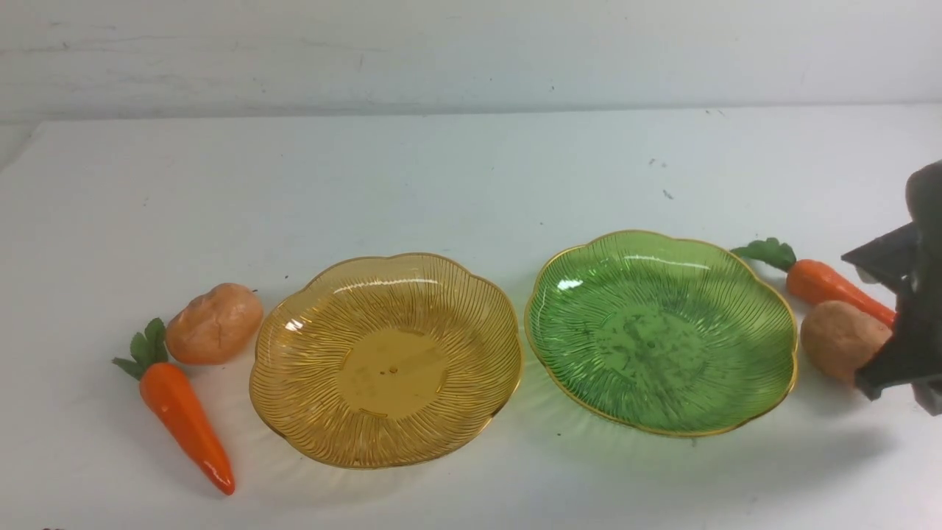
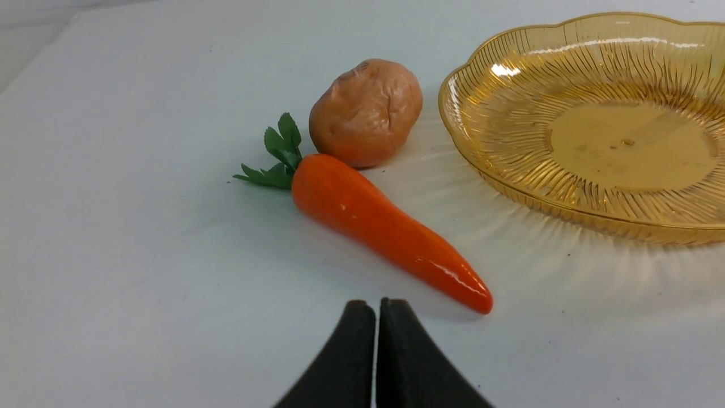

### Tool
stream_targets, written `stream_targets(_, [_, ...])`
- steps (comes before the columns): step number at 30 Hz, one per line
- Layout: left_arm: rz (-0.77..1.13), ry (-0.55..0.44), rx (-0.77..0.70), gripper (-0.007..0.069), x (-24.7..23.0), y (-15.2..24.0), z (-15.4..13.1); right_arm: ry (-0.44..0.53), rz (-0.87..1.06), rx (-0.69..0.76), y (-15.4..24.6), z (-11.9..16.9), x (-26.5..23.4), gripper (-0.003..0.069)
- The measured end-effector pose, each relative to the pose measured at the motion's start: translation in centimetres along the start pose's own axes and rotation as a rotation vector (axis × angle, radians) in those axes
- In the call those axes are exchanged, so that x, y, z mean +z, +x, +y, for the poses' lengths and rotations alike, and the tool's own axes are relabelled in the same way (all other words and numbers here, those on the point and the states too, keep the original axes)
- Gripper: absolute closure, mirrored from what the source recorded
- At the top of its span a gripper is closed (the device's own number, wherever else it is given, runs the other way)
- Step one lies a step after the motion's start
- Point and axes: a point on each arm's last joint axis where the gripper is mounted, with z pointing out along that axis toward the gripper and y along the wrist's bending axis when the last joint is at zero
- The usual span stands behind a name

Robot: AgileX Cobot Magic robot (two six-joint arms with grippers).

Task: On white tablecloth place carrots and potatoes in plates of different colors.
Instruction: 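Put the potato onto the plate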

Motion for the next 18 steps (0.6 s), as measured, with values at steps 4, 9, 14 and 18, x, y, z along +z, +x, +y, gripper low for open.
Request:
stream_targets(4, [0.000,0.000,0.000,0.0629,0.0,0.0,0.0,-0.022,-0.004,0.040,-0.4,-0.2,-1.0,0.0673])
stream_targets(9, [0.000,0.000,0.000,0.0629,0.0,0.0,0.0,-0.050,-0.120,0.102,-2.0,-1.1,-4.2,0.0669])
stream_targets(14, [0.000,0.000,0.000,0.0629,0.0,0.0,0.0,-0.122,-0.236,0.104,-3.4,-1.4,-7.1,0.0574])
stream_targets(18, [0.000,0.000,0.000,0.0629,0.0,0.0,0.0,-0.149,-0.231,0.060,-3.4,-1.1,-7.0,0.0436])
